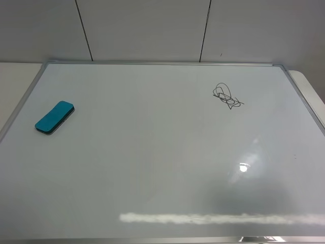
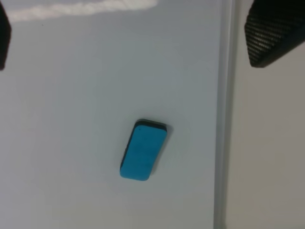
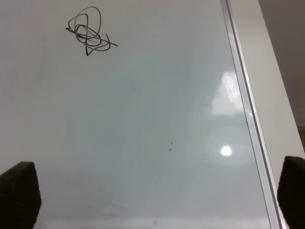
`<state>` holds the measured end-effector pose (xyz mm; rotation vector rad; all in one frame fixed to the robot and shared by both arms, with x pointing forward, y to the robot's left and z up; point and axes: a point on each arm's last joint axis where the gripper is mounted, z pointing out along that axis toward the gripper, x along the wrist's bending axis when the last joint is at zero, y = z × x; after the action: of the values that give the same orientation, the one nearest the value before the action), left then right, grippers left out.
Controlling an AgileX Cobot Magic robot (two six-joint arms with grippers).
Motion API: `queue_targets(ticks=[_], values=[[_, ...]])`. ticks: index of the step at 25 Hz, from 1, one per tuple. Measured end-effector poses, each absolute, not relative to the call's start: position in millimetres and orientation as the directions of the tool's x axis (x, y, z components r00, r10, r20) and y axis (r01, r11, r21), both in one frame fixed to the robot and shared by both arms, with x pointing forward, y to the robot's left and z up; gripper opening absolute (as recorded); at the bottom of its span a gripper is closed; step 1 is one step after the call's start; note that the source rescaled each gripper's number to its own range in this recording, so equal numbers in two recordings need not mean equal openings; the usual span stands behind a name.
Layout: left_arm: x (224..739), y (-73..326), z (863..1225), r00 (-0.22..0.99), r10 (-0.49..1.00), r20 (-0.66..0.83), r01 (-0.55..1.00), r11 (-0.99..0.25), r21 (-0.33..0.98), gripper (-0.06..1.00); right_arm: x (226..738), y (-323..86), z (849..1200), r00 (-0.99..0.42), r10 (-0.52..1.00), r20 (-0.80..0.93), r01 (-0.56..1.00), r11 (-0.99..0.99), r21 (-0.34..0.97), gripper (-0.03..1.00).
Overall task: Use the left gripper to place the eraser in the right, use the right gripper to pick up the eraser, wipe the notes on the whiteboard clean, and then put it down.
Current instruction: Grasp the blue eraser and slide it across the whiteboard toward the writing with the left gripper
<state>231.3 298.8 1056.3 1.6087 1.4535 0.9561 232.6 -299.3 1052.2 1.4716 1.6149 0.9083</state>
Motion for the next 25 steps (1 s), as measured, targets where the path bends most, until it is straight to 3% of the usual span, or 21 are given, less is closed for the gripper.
queue_targets(ticks=[25], values=[[231.3,298.6,1056.3,0.078,0.996,0.04,0.433,-0.07,0.899,1.0,232.6,-299.3,1052.2,-0.051,0.996,-0.069,0.459,0.084,0.884,1.0]])
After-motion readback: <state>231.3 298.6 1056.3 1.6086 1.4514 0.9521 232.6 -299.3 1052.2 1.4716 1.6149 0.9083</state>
